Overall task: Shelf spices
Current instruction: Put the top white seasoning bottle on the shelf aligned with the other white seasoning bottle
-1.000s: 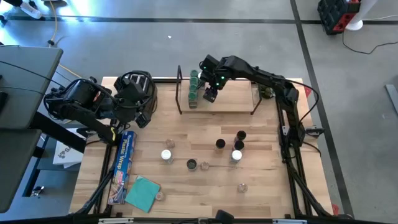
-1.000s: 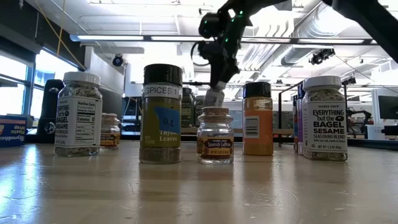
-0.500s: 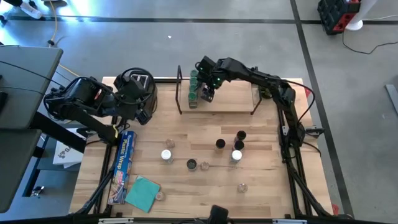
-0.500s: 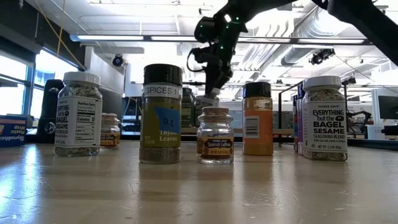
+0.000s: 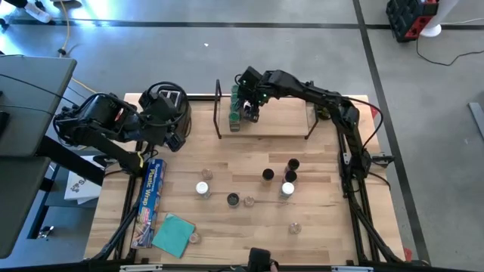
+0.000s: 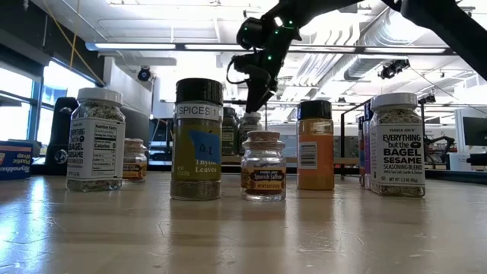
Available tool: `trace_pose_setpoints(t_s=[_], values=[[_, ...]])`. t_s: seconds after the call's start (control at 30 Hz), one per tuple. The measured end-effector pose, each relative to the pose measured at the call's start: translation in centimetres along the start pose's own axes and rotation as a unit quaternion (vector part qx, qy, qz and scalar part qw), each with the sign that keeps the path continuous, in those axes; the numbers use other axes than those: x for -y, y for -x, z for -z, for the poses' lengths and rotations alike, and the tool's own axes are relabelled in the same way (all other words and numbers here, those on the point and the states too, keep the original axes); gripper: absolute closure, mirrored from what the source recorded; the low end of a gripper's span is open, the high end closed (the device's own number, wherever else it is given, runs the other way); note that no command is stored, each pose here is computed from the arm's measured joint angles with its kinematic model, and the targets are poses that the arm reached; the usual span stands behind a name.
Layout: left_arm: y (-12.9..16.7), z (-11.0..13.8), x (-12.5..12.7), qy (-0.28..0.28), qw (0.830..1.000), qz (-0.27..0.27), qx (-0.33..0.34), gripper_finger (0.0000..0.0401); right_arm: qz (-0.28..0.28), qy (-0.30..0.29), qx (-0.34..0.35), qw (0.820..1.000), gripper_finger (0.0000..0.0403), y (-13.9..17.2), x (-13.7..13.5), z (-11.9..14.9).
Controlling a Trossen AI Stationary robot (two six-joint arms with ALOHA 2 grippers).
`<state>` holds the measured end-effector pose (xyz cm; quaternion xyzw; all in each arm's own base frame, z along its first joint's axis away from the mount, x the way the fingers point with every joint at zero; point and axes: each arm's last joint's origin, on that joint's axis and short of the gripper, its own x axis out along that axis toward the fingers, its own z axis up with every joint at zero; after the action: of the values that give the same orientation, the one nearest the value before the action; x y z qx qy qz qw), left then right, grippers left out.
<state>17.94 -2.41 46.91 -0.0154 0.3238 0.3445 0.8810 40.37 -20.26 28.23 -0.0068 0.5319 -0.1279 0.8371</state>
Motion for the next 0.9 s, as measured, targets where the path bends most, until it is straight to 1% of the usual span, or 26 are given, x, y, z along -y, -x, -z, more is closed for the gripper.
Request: trace_pose_setpoints(t_s=[0.2, 0.3, 0.47, 0.57, 0.6, 0.7, 0.8, 0.9], values=[[0.0, 0.0, 0.0, 0.0, 1.0, 0.0, 0.0, 0.0357, 0.001, 0.041, 0.007, 0.999, 0.0175, 0.0, 0.0, -0.1], [0.0, 0.0, 0.0, 0.0, 1.0, 0.0, 0.0, 0.0357, 0.018, 0.046, 0.015, 0.999, 0.0174, 0.1, 0.2, -0.4], [0.0, 0.0, 0.0, 0.0, 1.0, 0.0, 0.0, 0.0357, 0.038, 0.044, 0.023, 0.998, 0.0174, 2.2, 0.5, -1.1], [0.0, 0.0, 0.0, 0.0, 1.0, 0.0, 0.0, 0.0357, 0.034, 0.027, 0.013, 0.999, 0.0174, 4.0, 0.6, -1.3], [0.0, 0.0, 0.0, 0.001, 1.0, 0.0, 0.0, 0.0357, 0.024, 0.013, 0.012, 1.0, 0.0174, 4.5, 0.6, -1.3], [0.0, 0.0, 0.0, 0.005, 1.0, 0.0, 0.0, 0.0357, -0.043, -0.011, -0.004, 0.999, 0.0178, 5.1, 0.2, -0.7], [0.0, 0.0, 0.0, 0.009, 1.0, 0.002, -0.001, 0.0357, -0.083, 0.003, -0.054, 0.995, 0.02, 3.9, -0.3, 0.6], [0.0, 0.0, 0.0, 0.009, 1.0, 0.003, -0.001, 0.0357, -0.095, 0.006, -0.093, 0.991, 0.024, 1.8, -0.5, 1.8]])
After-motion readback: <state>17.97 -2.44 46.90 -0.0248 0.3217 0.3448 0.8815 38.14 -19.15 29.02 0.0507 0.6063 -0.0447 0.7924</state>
